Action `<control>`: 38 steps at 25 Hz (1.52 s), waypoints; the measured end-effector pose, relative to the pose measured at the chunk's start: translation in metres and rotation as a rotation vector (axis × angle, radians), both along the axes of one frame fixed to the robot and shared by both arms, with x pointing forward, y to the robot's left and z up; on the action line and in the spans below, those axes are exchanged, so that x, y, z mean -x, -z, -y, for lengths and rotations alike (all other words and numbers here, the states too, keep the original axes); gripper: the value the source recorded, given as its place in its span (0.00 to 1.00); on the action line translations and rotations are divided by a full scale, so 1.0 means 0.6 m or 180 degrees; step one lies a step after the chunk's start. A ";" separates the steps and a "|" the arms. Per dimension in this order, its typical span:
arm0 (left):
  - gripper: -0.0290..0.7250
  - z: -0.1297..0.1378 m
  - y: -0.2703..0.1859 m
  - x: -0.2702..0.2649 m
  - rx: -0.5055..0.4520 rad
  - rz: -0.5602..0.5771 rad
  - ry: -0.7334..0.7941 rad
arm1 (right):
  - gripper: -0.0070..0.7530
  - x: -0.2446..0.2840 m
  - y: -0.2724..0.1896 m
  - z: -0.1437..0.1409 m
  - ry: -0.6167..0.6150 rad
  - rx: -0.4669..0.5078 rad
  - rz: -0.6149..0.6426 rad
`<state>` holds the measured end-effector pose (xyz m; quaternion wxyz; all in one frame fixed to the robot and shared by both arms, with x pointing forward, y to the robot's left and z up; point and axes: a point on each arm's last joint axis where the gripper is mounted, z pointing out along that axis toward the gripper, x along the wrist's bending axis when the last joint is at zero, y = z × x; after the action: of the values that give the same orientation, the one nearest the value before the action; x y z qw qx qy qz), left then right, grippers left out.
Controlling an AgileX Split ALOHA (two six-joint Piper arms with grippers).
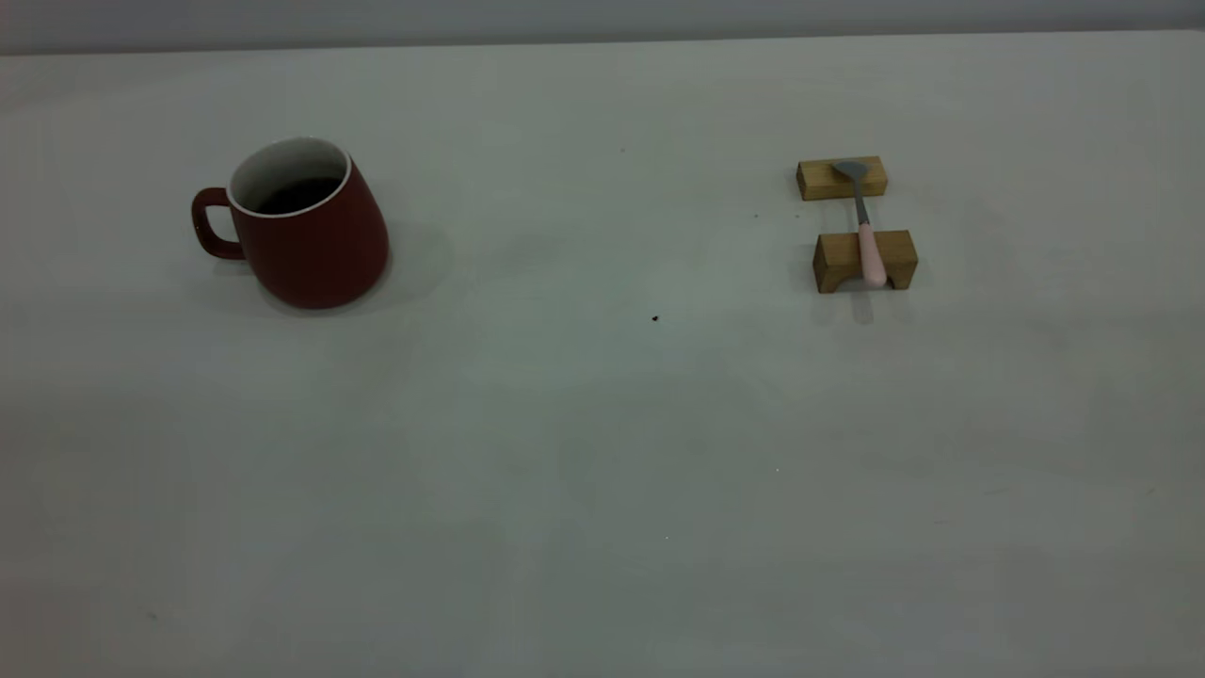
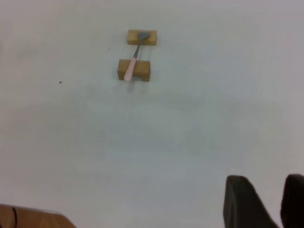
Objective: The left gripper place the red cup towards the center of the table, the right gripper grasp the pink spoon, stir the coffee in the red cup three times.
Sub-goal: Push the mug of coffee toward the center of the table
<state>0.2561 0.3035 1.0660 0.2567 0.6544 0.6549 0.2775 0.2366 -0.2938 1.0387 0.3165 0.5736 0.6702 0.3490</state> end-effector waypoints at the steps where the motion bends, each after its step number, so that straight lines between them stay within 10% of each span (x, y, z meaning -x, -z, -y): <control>1: 0.60 0.000 -0.010 -0.020 -0.0044 -0.0131 0.0048 | 0.33 0.000 0.000 0.000 0.0000 0.0000 0.0000; 19: 0.75 0.010 0.077 -0.509 -0.0798 -0.1566 0.2050 | 0.33 0.000 0.000 0.000 0.0000 0.0000 0.0000; 28: 0.87 0.010 0.205 -0.606 -0.1537 -0.2072 0.3256 | 0.33 0.000 0.000 0.000 0.0000 0.0000 0.0000; 38: 0.83 0.048 0.309 -0.649 -0.2485 -0.1813 0.4279 | 0.33 0.000 0.000 0.000 0.0000 0.0000 0.0000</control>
<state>0.6455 0.2746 0.8809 -0.0536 0.9937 0.0204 0.0958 0.2366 -0.2938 1.0387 0.3165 0.5736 0.6702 0.3490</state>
